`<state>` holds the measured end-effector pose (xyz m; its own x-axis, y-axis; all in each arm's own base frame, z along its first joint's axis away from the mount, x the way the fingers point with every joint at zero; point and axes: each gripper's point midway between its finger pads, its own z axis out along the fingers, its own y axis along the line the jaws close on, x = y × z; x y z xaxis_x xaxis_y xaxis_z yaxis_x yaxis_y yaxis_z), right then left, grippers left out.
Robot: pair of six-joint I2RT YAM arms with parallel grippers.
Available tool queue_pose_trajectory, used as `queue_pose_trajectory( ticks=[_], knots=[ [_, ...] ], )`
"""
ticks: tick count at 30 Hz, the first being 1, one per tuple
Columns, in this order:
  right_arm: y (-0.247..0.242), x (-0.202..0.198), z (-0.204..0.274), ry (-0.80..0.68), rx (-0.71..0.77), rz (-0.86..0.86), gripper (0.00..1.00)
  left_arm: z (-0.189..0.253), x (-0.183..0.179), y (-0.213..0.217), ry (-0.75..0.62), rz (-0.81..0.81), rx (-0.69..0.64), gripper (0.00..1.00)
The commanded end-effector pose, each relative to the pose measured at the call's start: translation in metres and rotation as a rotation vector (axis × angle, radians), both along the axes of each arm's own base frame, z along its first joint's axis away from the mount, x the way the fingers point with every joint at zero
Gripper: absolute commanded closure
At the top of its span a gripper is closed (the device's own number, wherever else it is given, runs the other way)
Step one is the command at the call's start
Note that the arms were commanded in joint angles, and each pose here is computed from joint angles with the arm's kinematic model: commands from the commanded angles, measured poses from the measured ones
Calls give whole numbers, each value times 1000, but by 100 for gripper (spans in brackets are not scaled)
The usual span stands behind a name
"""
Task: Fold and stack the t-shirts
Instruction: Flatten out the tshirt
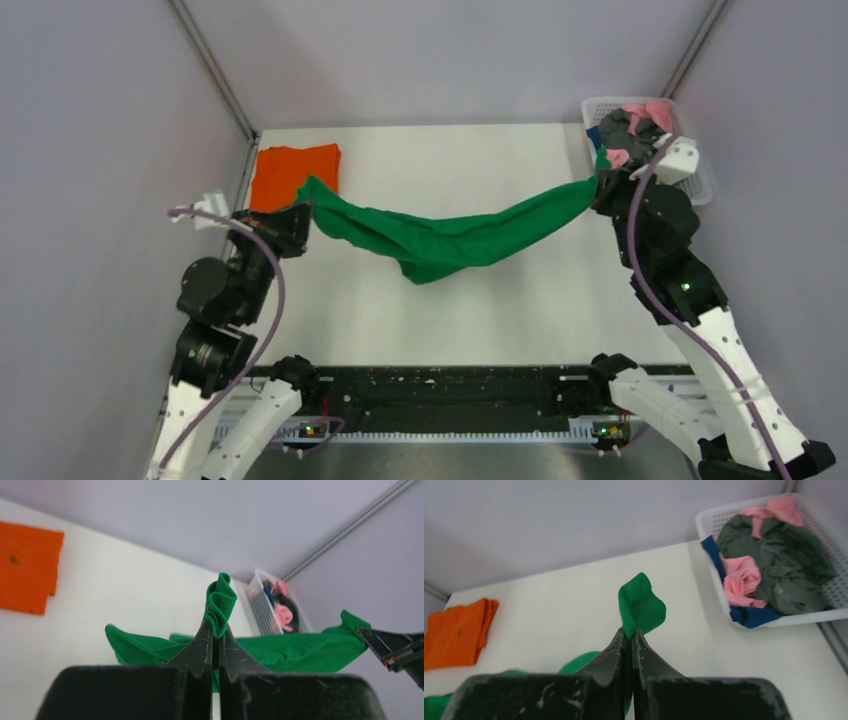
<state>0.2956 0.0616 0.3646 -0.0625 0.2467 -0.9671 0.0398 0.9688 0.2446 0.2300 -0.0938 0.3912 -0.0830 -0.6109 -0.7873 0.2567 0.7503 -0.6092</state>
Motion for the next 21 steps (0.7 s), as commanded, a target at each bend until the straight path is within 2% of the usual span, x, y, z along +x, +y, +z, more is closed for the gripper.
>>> queue_pose_trajectory(
  ticks=[1,3,8,12,16,21],
  knots=[
    [-68,-46,56,-96,77,-293,100,60,-42,50,-163,181,-15,100],
    [-75,-62,71,-137,110,-292,100,78,-62,62,-228,203,-31,100],
    [-71,-103,111,-267,191,-150,100,112,-106,68,-348,156,-62,100],
    [-71,-121,116,-281,229,-110,100,125,-119,73,-390,158,-77,100],
    [-71,-114,101,-238,217,-129,100,110,-88,77,-308,235,-61,100],
    [-65,-72,47,-66,138,-221,100,46,1,78,-26,413,50,100]
  ],
)
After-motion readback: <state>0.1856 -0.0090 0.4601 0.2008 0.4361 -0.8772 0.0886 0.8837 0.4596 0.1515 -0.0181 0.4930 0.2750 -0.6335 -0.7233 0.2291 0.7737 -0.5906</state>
